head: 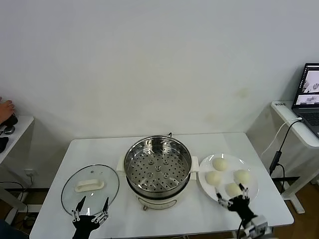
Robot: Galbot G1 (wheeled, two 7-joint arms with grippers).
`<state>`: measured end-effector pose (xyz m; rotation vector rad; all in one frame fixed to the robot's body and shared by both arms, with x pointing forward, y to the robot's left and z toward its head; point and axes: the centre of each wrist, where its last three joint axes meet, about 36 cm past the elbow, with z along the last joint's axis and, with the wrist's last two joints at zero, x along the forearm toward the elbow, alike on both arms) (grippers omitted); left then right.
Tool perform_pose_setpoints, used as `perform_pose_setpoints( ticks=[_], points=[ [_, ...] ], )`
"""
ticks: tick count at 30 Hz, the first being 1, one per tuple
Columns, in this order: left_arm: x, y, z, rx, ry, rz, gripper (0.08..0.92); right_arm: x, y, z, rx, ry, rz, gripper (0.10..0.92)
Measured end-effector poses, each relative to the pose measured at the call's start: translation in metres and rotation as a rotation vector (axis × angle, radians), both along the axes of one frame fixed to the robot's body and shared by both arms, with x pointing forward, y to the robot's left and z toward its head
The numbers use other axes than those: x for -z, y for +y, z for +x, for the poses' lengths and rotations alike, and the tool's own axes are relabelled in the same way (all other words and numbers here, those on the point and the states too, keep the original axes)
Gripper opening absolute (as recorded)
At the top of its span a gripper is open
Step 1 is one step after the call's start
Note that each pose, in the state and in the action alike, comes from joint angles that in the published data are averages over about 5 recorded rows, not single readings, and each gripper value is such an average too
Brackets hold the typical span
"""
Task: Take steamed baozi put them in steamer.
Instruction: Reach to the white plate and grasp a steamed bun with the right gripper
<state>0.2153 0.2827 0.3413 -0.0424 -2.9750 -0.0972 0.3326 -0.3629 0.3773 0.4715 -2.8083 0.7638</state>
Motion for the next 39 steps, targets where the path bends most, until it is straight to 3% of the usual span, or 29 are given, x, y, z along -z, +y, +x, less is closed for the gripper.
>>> perform_pose_setpoints(
  ticks=[2,10,18,28,39],
  points=[
    [0.001,0.000,0.000,-0.002,-0.001,0.003,0.823,-0.006,-0.006,0.010,-0.028,-0.003,-0.047,0.823],
    [0.006,0.003,-0.005,-0.013,-0.006,0.020,0.823,-0.059,-0.049,0.090,-0.229,0.036,-0.456,0.823],
    [0.007,0.007,-0.004,-0.029,-0.016,0.027,0.823,-0.093,-0.065,0.163,-0.391,0.189,-0.751,0.823],
    [0.008,0.013,-0.004,-0.046,-0.025,0.038,0.823,-0.097,-0.057,0.237,-0.575,0.440,-0.853,0.823],
    [0.009,0.018,-0.005,-0.062,-0.037,0.047,0.823,-0.084,-0.022,0.301,-0.681,0.595,-0.878,0.823]
  ],
)
